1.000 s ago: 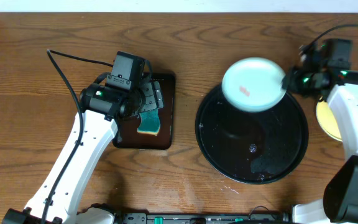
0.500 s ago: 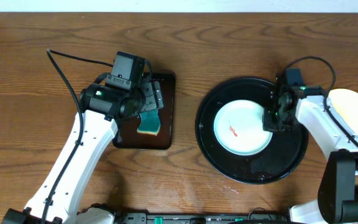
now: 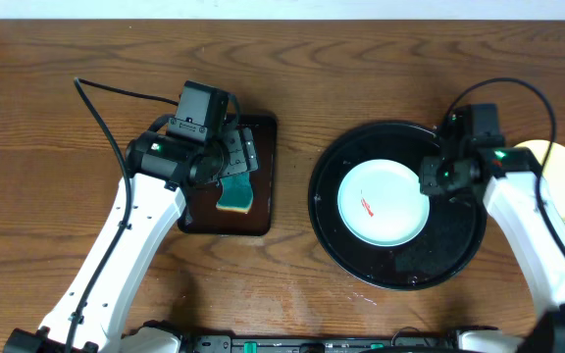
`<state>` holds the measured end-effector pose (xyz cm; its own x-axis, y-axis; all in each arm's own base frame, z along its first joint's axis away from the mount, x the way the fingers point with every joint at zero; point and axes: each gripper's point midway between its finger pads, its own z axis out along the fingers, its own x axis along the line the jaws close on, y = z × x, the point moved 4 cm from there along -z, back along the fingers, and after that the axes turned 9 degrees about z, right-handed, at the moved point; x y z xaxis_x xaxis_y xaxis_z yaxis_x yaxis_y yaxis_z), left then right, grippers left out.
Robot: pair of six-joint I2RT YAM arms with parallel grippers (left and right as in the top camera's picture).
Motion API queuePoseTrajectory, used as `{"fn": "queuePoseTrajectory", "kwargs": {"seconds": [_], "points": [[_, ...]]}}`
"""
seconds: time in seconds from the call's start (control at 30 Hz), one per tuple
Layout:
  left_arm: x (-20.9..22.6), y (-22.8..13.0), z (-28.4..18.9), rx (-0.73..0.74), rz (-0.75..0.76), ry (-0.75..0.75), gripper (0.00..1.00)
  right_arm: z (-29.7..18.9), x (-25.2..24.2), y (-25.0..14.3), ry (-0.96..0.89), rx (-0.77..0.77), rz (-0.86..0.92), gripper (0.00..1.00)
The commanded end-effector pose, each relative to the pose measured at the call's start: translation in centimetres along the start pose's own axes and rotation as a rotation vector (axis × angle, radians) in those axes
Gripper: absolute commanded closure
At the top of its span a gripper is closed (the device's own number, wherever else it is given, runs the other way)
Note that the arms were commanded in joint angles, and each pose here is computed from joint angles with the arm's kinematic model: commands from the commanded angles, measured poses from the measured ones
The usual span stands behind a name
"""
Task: Clean dirty plates on tray and stack at the side
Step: 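Grasp the green sponge from the small tray with the left gripper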
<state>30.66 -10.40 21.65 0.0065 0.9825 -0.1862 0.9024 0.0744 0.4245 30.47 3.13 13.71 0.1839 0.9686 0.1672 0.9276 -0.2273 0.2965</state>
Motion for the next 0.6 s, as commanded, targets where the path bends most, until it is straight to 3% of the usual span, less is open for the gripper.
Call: {"fn": "queuePoseTrajectory", "kwargs": {"seconds": [0.0,0.1,0.3,0.43,0.57], "points": [[-0.2,0.6,-0.1,-0.024,-0.002,-0.014,0.17,-2.4,2.8,0.8,0.196,-0.081,-0.101,0.70],[0.4,0.2,0.2,-0.005,-0.003,0.027,0.16,-2.7,3.0,1.0,0.205,-0.102,-0.101,0.69],[4.1,-2.1,4.1,0.082,0.011,0.266,0.24,-2.5,2.9,0.8,0.201,-0.085,-0.089,0.68],[3.7,-4.6,8.9,0.214,0.042,0.199,0.29,-2.5,2.8,0.6,0.199,-0.072,-0.063,0.67],[3.1,-6.4,12.5,0.325,0.054,0.129,0.43,-2.4,2.7,0.2,0.195,-0.057,-0.060,0.67]]}}
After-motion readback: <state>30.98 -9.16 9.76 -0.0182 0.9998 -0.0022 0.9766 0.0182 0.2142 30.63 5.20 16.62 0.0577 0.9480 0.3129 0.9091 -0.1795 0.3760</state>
